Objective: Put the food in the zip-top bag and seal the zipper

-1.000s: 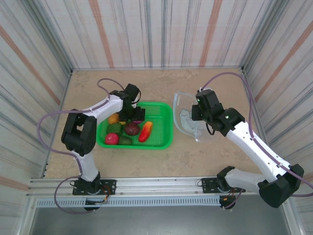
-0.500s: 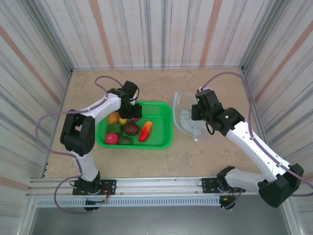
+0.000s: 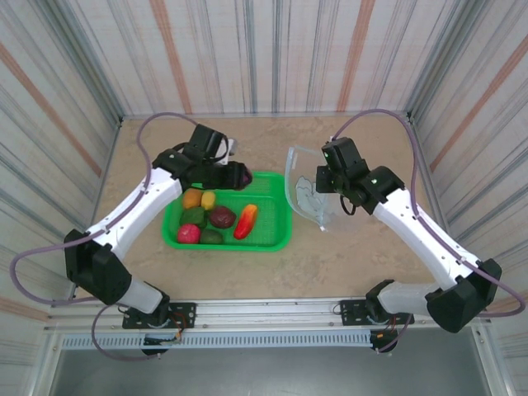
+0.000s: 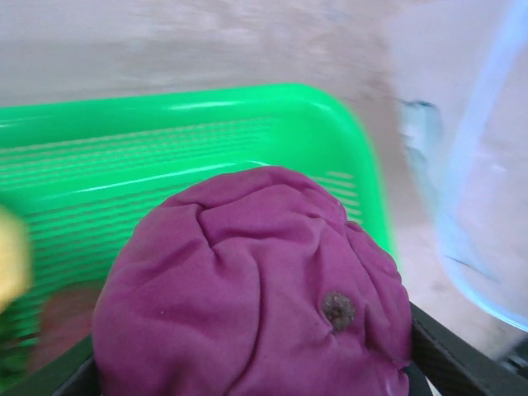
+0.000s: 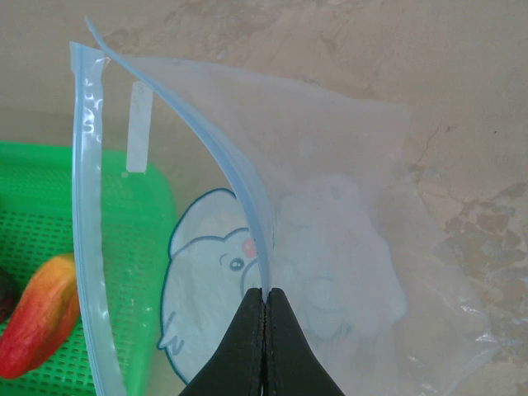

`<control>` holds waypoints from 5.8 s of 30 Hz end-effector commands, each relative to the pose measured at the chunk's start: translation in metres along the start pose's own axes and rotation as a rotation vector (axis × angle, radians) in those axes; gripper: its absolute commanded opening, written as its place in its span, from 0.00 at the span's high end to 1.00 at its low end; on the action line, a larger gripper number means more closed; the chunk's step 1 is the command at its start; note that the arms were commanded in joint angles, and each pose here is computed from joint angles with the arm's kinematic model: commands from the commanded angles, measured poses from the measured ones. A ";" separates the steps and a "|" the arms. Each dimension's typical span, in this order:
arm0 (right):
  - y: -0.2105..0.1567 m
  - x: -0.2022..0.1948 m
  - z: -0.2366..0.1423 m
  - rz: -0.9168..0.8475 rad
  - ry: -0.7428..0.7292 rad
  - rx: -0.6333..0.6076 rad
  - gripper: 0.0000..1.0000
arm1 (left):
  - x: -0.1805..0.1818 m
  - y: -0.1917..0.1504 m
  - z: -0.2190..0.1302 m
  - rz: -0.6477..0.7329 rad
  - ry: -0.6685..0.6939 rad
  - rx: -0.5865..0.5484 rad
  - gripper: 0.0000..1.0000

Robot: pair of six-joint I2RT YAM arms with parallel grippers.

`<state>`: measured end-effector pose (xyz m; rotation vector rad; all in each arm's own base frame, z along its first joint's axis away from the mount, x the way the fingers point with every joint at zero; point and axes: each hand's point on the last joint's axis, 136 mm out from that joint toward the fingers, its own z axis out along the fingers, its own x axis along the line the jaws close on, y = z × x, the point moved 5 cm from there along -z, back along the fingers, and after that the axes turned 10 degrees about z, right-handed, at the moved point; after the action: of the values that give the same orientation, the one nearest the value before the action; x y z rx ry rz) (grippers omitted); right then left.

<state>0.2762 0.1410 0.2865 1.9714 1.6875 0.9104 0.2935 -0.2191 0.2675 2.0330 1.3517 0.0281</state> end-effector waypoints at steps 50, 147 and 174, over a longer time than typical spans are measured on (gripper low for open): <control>0.032 -0.009 -0.017 0.186 0.060 0.050 1.00 | -0.123 0.064 0.012 0.111 -0.310 -0.068 0.01; 0.029 -0.018 -0.037 0.130 0.068 0.009 1.00 | -0.038 0.005 0.018 -0.075 -0.106 0.040 0.81; 0.031 -0.010 -0.040 0.195 0.144 -0.002 1.00 | -0.139 0.074 0.104 -0.232 -0.376 -0.051 0.91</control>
<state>0.2746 0.1219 0.3252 2.1339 1.6196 1.0840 0.3275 -0.3994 0.2746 1.7455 1.2926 -0.4064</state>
